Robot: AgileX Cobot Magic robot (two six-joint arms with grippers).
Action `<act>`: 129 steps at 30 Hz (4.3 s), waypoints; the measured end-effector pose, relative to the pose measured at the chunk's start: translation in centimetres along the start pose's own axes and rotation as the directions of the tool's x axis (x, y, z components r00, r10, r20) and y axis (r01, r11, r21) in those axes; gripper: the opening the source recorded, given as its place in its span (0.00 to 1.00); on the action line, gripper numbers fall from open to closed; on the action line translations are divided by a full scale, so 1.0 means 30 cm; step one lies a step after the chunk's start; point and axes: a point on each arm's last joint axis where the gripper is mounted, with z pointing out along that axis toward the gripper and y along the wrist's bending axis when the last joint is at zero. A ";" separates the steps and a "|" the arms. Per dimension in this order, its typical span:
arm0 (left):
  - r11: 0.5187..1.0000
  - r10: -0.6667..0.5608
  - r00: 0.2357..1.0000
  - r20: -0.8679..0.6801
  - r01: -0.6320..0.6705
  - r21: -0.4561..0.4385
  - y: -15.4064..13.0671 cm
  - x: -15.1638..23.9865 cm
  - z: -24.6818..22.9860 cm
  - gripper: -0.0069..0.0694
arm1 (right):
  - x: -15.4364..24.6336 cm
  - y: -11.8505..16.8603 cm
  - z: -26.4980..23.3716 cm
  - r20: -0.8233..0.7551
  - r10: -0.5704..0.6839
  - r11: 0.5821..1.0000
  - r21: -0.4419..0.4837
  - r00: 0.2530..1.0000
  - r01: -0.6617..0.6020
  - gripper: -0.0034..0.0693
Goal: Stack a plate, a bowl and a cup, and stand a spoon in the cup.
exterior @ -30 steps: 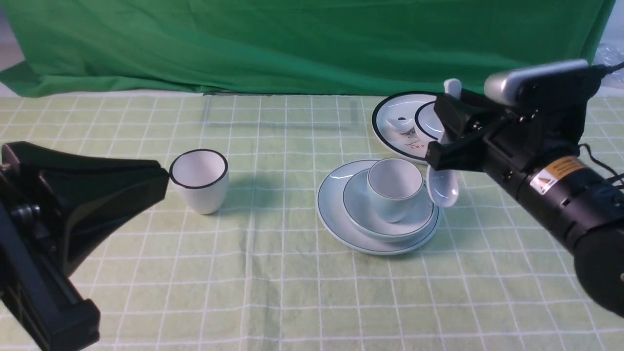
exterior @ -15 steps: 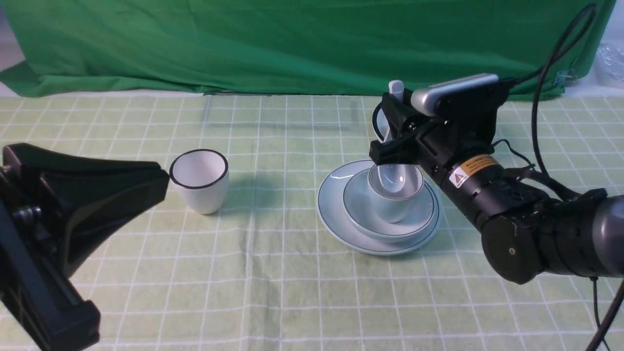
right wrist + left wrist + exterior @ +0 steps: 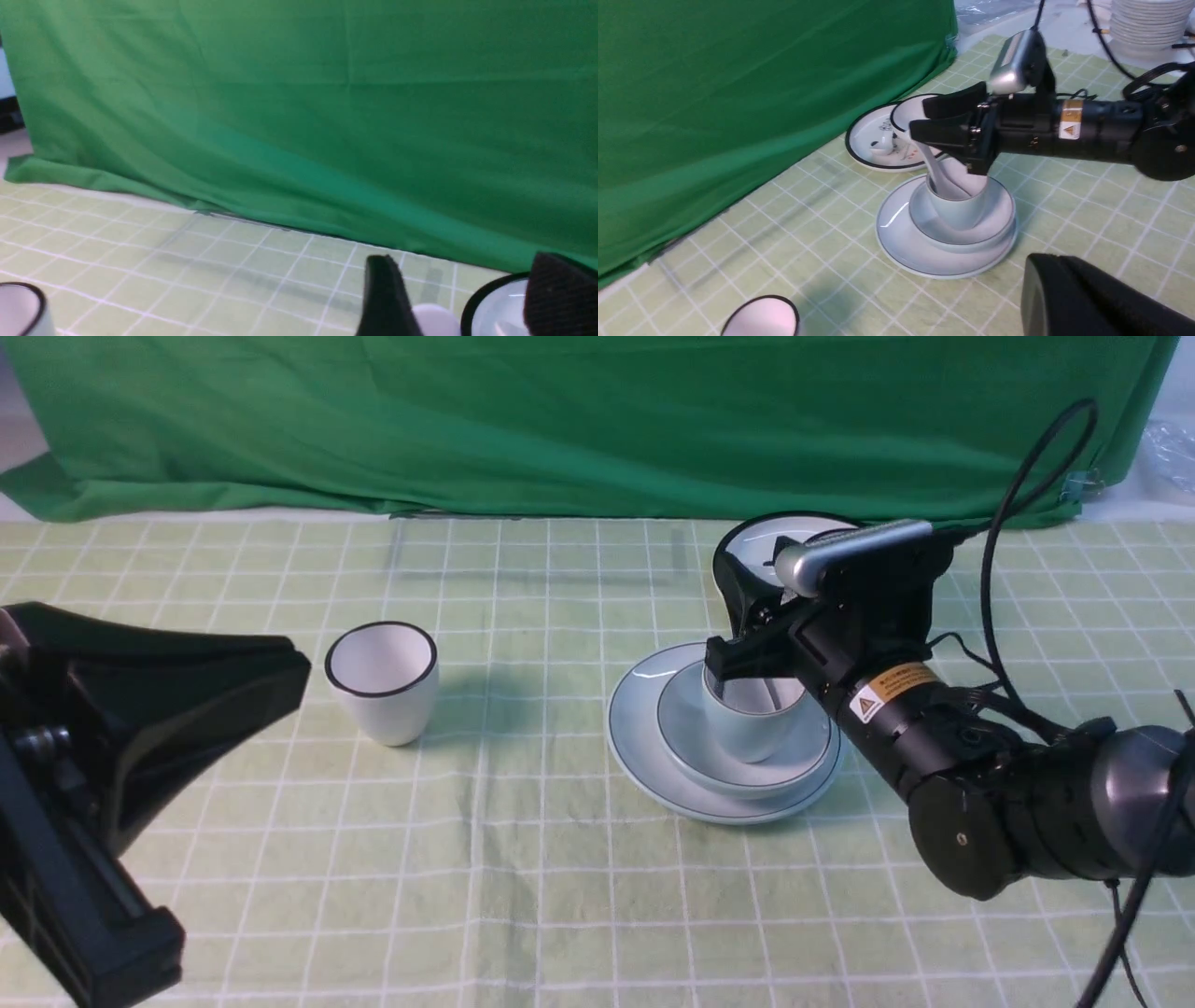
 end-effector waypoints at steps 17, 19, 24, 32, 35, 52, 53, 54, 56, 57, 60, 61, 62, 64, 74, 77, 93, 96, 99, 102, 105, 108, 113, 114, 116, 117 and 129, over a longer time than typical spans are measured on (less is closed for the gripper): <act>0.998 0.048 0.915 0.400 -0.033 -0.045 -0.079 0.392 -0.123 0.09 | -0.189 0.110 -0.638 -0.343 0.072 0.967 -0.206 0.937 -0.150 0.11; 0.996 0.082 0.899 0.431 -0.064 -0.055 -0.089 0.417 -0.109 0.09 | -0.174 0.099 -0.687 -0.398 0.099 0.963 -0.190 0.912 -0.188 0.09; 0.995 0.098 0.912 0.399 -0.087 -0.046 -0.105 0.480 -0.075 0.09 | -0.134 0.076 -0.764 -0.459 0.109 0.962 -0.173 0.882 -0.209 0.11; 0.995 0.100 0.948 0.302 -0.101 -0.014 -0.124 0.577 -0.034 0.09 | -0.066 0.062 -0.799 -0.508 0.101 0.964 -0.164 0.855 -0.212 0.14; 0.995 0.102 0.959 0.264 -0.101 -0.017 -0.126 0.596 -0.027 0.09 | -0.065 0.035 -0.808 -0.478 0.216 0.956 -0.074 0.851 -0.284 0.15; 0.994 0.104 0.966 0.235 -0.105 -0.011 -0.127 0.604 -0.025 0.09 | 0.024 -0.110 -0.995 -0.293 0.206 0.968 0.201 0.934 -0.151 0.09; 0.994 0.104 0.966 0.235 -0.105 -0.011 -0.127 0.604 -0.025 0.09 | 0.022 -0.114 -0.999 -0.289 0.172 0.972 0.207 0.942 -0.114 0.08; 0.994 0.104 0.966 0.235 -0.105 -0.011 -0.127 0.604 -0.025 0.09 | 0.020 -0.118 -1.004 -0.288 0.122 0.976 0.209 0.950 -0.062 0.07; 0.994 0.104 0.966 0.235 -0.105 -0.011 -0.127 0.604 -0.025 0.09 | 0.019 -0.121 -1.011 -0.285 0.088 0.976 0.217 0.954 -0.025 0.07; 0.994 0.106 0.966 0.235 -0.106 -0.011 -0.127 0.604 -0.025 0.09 | 0.023 -0.126 -1.031 -0.291 0.049 0.968 0.249 0.956 0.026 0.07; 0.994 0.106 0.966 0.235 -0.107 -0.012 -0.127 0.604 -0.025 0.09 | 0.028 -0.129 -1.053 -0.293 0.024 0.956 0.287 0.956 0.064 0.07; 0.994 0.106 0.966 0.235 -0.107 -0.012 -0.127 0.604 -0.025 0.09 | 0.028 -0.129 -1.055 -0.291 0.020 0.955 0.290 0.956 0.069 0.07; 0.994 0.106 0.967 0.232 -0.107 -0.010 -0.127 0.605 -0.024 0.09 | 0.027 -0.131 -1.060 -0.288 -0.002 0.949 0.301 0.958 0.093 0.07; 0.994 0.106 0.966 0.234 -0.107 -0.010 -0.127 0.605 -0.024 0.09 | 0.029 -0.132 -1.064 -0.297 -0.022 0.943 0.312 0.955 0.119 0.07; 0.994 0.106 0.967 0.232 -0.107 -0.010 -0.127 0.605 -0.024 0.09 | 0.035 -0.130 -1.066 -0.312 -0.013 0.945 0.308 0.950 0.114 0.08; 0.994 0.106 0.967 0.232 -0.107 -0.010 -0.127 0.605 -0.024 0.09 | 0.035 -0.130 -1.066 -0.313 -0.015 0.944 0.308 0.950 0.116 0.09; 0.994 0.108 0.967 0.232 -0.109 -0.011 -0.127 0.605 -0.024 0.09 | 0.035 -0.130 -1.066 -0.313 -0.015 0.944 0.308 0.950 0.117 0.14; 0.994 0.108 0.962 0.250 -0.108 -0.012 -0.127 0.600 -0.026 0.09 | 0.035 -0.130 -1.066 -0.313 -0.015 0.944 0.308 0.950 0.117 0.15; 0.996 0.089 0.953 0.291 -0.080 -0.043 -0.120 0.586 -0.030 0.09 | 0.035 -0.130 -1.066 -0.313 -0.015 0.944 0.308 0.950 0.117 0.16; 0.975 -0.018 0.941 0.339 0.092 -0.204 -0.076 0.574 -0.043 0.09 | 0.035 -0.130 -1.066 -0.313 -0.015 0.944 0.308 0.950 0.117 0.17; 0.928 -0.065 0.933 0.355 0.187 -0.321 -0.049 0.580 -0.059 0.09 | 0.035 -0.130 -1.066 -0.313 -0.015 0.944 0.308 0.950 0.117 0.17; 0.830 -0.140 0.939 0.315 0.285 -0.479 -0.022 0.613 -0.075 0.09 | 0.035 -0.130 -1.066 -0.313 -0.016 0.944 0.308 0.950 0.117 0.18; 0.747 -0.292 0.939 0.179 0.341 -0.571 -0.018 0.678 -0.072 0.09 | 0.035 -0.130 -1.066 -0.314 -0.016 0.944 0.307 0.949 0.118 0.21; 0.746 -0.298 0.938 0.175 0.343 -0.571 -0.019 0.680 -0.072 0.09 | 0.035 -0.130 -1.066 -0.314 -0.016 0.944 0.307 0.949 0.118 0.21; 0.739 -0.306 0.936 0.176 0.350 -0.575 -0.018 0.681 -0.072 0.09 | 0.035 -0.130 -1.066 -0.314 -0.016 0.944 0.307 0.949 0.118 0.22; 0.740 -0.305 0.936 0.176 0.350 -0.575 -0.019 0.681 -0.072 0.09 | 0.035 -0.130 -1.066 -0.314 -0.016 0.944 0.307 0.949 0.118 0.22; 0.737 -0.313 0.932 0.181 0.358 -0.573 -0.019 0.681 -0.072 0.09 | 0.035 -0.130 -1.066 -0.314 -0.016 0.944 0.307 0.949 0.118 0.26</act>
